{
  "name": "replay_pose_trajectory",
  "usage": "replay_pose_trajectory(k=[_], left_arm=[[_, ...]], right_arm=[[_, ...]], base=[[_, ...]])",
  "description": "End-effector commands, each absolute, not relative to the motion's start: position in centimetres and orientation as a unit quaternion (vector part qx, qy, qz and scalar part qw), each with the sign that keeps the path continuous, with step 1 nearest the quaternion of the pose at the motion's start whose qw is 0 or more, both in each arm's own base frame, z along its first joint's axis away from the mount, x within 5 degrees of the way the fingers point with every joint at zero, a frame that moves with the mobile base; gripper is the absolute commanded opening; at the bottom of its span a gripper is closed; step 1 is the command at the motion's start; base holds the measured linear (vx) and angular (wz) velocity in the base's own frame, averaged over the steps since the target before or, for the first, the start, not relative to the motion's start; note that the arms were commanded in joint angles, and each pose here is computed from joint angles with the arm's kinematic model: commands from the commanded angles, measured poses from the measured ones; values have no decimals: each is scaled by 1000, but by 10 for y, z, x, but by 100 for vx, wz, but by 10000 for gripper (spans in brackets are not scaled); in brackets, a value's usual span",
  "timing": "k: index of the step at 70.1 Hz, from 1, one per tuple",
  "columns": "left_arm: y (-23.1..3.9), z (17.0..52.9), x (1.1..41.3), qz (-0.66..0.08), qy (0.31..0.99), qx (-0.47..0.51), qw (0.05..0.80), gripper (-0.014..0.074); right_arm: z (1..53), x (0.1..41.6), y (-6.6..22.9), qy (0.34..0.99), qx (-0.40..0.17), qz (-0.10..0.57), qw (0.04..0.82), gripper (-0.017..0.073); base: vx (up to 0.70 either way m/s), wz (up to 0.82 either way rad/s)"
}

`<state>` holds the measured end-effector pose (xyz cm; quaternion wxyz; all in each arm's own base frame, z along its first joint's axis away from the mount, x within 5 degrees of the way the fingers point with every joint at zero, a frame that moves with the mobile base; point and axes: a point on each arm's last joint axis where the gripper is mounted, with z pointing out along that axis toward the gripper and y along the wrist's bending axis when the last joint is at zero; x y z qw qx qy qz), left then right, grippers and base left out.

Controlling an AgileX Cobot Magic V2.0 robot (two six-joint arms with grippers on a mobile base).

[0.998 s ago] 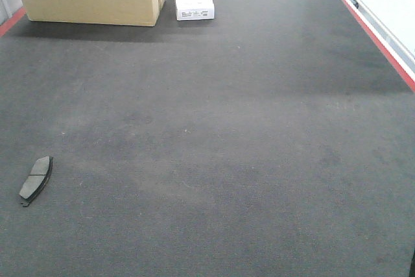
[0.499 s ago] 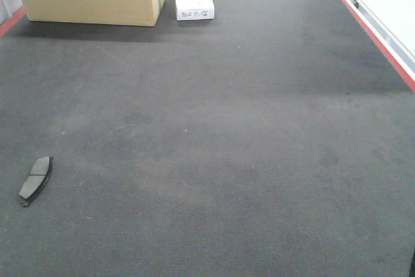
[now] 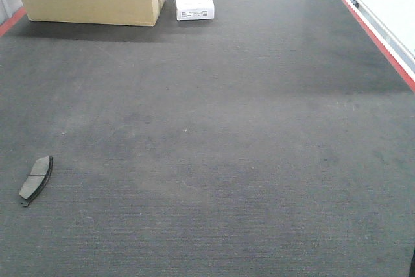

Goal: Move and align brake pads A on conveyor

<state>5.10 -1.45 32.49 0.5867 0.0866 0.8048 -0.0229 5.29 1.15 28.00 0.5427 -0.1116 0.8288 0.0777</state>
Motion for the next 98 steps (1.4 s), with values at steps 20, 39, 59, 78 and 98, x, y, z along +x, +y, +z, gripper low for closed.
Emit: replay_pose_trajectory(k=[20, 39, 59, 78, 98], left_arm=[[-14, 338, 53, -25, 780, 78, 621, 586], [-14, 338, 53, -25, 780, 78, 621, 586], [-14, 338, 53, -25, 780, 78, 621, 586], [-14, 338, 53, -25, 780, 78, 621, 586], [-14, 338, 53, -25, 780, 78, 621, 586]], right_arm=[[297, 55, 13, 795, -113, 85, 590, -11], [298, 55, 12, 793, -115, 81, 593, -11], [298, 55, 13, 793, -113, 85, 592, -11], [297, 57, 13, 800, -104, 83, 586, -11], [298, 83, 12, 842, -29, 58, 536, -11]], base=[[0, 0], [0, 0], [0, 0], [0, 0], [0, 0]])
